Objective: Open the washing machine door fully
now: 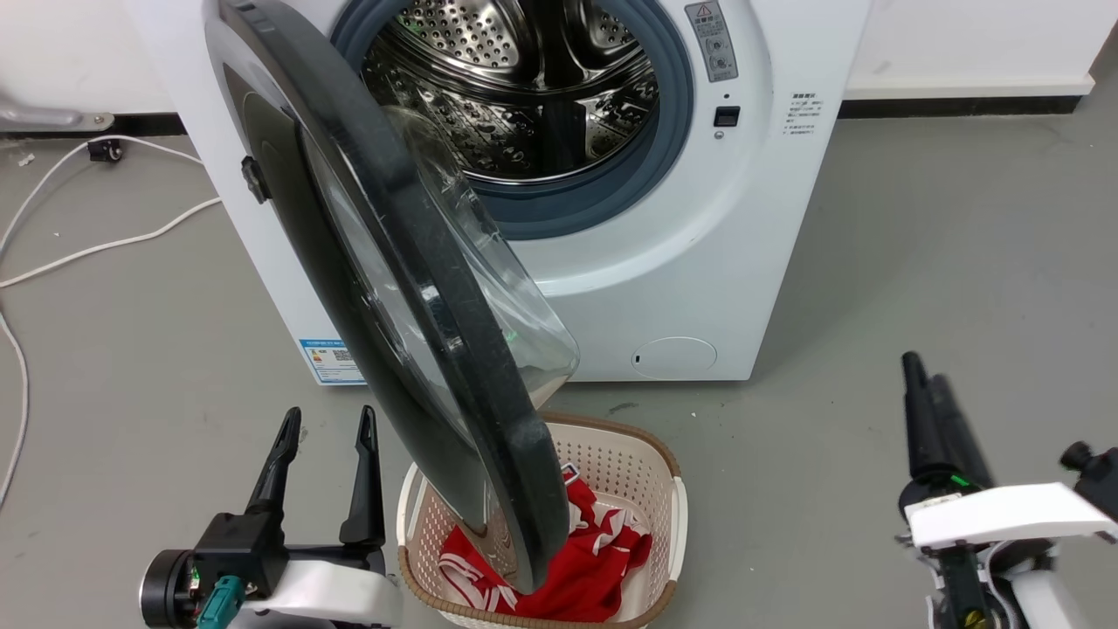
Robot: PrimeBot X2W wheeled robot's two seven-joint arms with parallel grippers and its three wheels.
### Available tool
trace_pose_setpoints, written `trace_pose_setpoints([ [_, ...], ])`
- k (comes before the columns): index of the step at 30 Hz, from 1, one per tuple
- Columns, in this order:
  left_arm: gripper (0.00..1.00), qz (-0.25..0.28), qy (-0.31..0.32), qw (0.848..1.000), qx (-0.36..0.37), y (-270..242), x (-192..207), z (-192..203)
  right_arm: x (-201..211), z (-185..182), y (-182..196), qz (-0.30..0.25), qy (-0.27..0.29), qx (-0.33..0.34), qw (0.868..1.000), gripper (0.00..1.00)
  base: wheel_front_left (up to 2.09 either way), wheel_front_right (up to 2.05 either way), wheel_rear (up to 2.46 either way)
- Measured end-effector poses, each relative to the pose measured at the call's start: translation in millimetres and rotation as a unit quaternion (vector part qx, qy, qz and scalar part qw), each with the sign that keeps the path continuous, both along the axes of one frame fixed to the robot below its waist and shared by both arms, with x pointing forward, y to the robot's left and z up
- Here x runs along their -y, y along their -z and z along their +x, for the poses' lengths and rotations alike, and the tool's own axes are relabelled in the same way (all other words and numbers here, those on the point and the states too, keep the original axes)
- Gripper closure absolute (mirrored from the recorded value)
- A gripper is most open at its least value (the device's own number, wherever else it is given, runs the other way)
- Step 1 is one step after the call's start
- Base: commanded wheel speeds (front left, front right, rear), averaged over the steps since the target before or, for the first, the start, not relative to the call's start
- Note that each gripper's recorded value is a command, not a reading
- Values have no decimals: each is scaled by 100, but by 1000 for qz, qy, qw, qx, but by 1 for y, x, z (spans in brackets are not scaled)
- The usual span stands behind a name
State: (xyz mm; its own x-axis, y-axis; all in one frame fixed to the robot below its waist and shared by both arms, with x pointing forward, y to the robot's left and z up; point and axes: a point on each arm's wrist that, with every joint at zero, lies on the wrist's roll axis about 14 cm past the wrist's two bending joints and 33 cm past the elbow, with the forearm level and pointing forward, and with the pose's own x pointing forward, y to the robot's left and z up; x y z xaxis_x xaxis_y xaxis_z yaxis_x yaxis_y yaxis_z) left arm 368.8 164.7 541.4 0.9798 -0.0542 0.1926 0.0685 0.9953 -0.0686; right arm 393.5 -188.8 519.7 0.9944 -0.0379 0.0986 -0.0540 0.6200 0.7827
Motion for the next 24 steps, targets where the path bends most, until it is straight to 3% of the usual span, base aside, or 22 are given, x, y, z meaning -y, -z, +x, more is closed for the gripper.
trace_pose_setpoints([
  [3,0,3,-3,1000,-1,1,-2,2,11,0,-14,-99,21,25,995,0,0,0,0],
  [6,0,4,-4,1000,0,0,-4,4,13,-3,-33,-202,35,55,977,0,0,0,0],
  [12,0,10,-7,1000,10,-6,-6,6,6,-16,-68,-378,57,106,918,0,0,0,0],
  [16,0,12,-8,1000,14,-9,-7,8,-5,-24,-64,-442,46,103,890,0,0,0,0],
  [18,0,13,-6,1000,14,-8,-6,9,-7,-28,-57,-449,38,92,888,0,0,0,0],
  [24,0,16,-3,1000,14,-8,-4,10,-3,-35,-31,-434,25,52,899,0,0,0,0],
])
